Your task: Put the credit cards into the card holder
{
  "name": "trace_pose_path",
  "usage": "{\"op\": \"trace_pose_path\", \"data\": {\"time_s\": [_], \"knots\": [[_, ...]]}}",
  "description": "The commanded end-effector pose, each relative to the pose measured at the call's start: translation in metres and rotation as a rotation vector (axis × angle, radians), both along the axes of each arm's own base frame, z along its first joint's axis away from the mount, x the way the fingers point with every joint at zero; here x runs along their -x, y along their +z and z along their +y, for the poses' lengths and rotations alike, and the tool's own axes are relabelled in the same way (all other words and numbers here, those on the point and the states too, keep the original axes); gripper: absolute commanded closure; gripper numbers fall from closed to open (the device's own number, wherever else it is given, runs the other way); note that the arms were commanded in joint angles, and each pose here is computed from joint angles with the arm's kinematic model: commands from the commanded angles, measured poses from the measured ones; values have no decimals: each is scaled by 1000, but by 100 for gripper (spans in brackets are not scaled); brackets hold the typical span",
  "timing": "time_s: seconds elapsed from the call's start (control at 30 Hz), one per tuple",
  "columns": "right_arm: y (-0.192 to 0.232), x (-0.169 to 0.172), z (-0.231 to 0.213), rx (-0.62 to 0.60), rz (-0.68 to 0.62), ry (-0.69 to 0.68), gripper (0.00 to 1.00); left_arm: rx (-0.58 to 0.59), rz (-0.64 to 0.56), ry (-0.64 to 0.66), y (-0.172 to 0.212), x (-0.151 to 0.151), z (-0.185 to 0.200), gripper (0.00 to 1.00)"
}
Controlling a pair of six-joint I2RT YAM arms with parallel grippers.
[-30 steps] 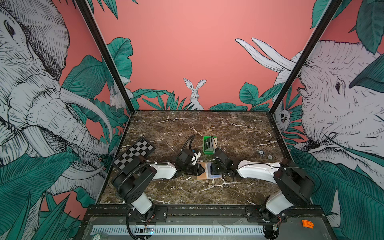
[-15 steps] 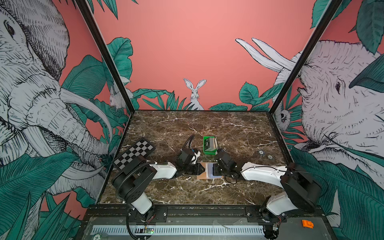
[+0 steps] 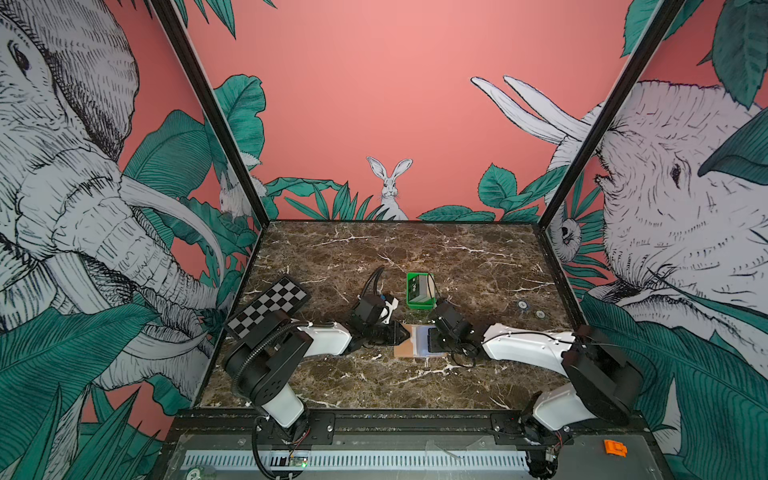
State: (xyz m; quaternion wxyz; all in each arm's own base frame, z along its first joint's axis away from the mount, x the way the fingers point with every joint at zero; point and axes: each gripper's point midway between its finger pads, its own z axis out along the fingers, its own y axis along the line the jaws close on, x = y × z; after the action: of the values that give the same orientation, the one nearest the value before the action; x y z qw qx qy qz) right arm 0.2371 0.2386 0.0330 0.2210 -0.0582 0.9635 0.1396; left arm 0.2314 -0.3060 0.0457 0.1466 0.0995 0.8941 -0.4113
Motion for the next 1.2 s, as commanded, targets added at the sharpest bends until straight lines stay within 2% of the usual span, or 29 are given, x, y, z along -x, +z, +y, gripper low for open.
{"op": "trace_pose_path", "data": {"time_s": [0.0, 0.23, 0.5, 0.77, 1.03, 1.17], "knots": [[11, -9, -7, 29, -24, -18, 100, 37, -39, -13, 21, -12, -9, 72], [5, -4, -29, 95, 9, -52, 100, -50, -28, -28, 9, -13, -4, 72], [-3, 3, -53, 168, 39, -81, 100, -79, 25, -32, -14, -1, 5, 72], [-4, -4, -64, 210, 41, -72, 100, -99, 54, -38, -29, 7, 10, 72], [1, -10, -60, 159, 27, -58, 100, -96, 52, -32, -32, 6, 10, 72], [-2, -10, -65, 183, 41, -68, 100, -88, 52, -31, -32, 6, 9, 72]]}}
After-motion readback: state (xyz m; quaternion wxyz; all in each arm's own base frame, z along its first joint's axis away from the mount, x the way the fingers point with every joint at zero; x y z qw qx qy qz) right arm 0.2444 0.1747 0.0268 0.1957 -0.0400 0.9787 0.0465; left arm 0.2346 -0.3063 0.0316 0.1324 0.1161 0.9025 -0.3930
